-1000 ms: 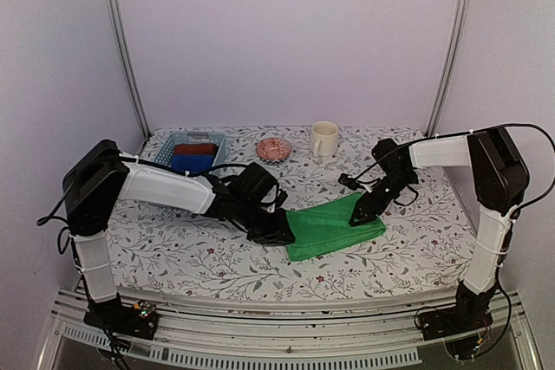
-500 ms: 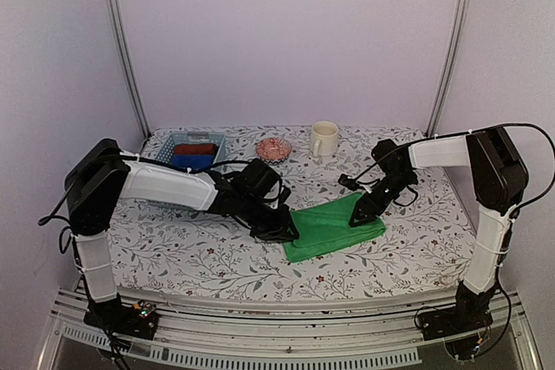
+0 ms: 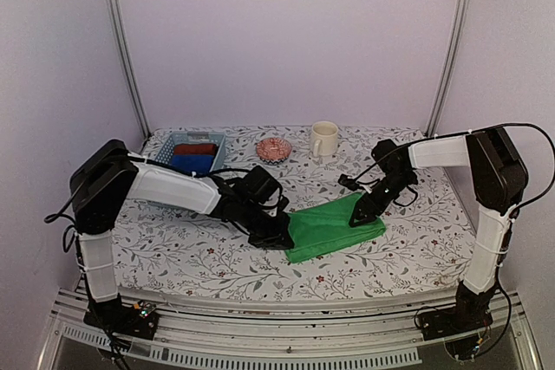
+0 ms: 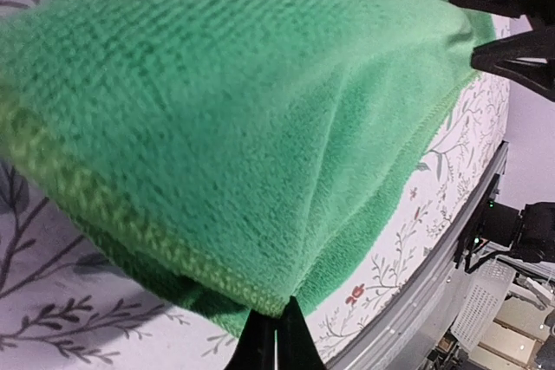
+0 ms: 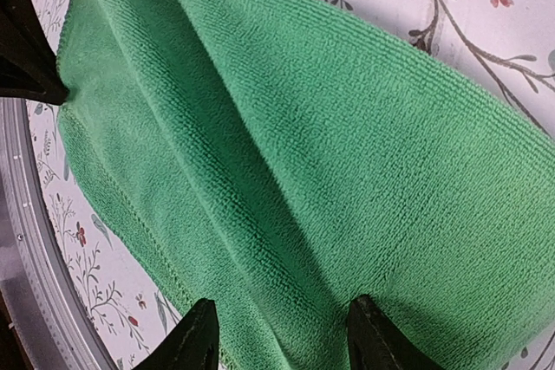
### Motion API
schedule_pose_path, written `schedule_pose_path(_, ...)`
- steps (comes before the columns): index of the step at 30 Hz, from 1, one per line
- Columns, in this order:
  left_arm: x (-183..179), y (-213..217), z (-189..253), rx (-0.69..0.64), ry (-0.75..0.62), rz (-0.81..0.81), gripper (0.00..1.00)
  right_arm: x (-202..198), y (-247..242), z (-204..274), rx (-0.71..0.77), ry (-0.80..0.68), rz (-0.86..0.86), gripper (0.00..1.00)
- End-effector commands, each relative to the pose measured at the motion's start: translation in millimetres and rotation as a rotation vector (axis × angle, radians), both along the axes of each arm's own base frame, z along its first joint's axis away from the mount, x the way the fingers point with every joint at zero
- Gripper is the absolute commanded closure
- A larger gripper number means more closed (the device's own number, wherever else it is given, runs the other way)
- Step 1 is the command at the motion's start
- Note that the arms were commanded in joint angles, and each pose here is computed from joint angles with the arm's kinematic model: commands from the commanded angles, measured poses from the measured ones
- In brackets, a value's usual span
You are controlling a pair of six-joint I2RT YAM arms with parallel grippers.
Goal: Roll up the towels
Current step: Smooth out the towel at the center of the board.
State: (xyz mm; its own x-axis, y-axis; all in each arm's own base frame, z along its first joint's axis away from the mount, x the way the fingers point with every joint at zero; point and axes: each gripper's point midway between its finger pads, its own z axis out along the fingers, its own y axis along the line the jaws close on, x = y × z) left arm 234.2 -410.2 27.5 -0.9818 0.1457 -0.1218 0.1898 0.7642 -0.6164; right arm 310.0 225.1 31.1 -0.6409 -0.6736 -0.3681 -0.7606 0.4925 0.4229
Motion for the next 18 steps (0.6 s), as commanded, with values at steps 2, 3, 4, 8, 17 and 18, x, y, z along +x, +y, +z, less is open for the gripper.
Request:
schedule_pose_path(2, -15, -4, 34, -0.083, 0.023, -0.018, 1.0, -5, -2, -8, -0.007, 0.017, 0.008, 0.47)
schedule_pose_path(3, -17, -4, 36, -0.093, 0.029, -0.018, 1.0, -4, -2, -8, -0.008, 0.015, 0.006, 0.47)
schedule_pose_path(4, -19, -4, 38, -0.103, 0.033, -0.019, 1.0, -4, -2, -8, -0.008, 0.015, 0.005, 0.47)
schedule_pose_path(8, -27, -2, 39, -0.123, 0.061, -0.026, 1.0, -3, -2, -8, -0.01, 0.013, 0.004, 0.46)
schedule_pose_path(17, -49, -2, 20, -0.122, 0.154, -0.078, 1.0, -2, -3, 2, -0.006, -0.003, 0.006, 0.46)
schedule_pose_path(18, -51, -1, 16, -0.114, 0.16, -0.084, 1.0, -2, -3, 7, -0.001, -0.004, 0.006, 0.46)
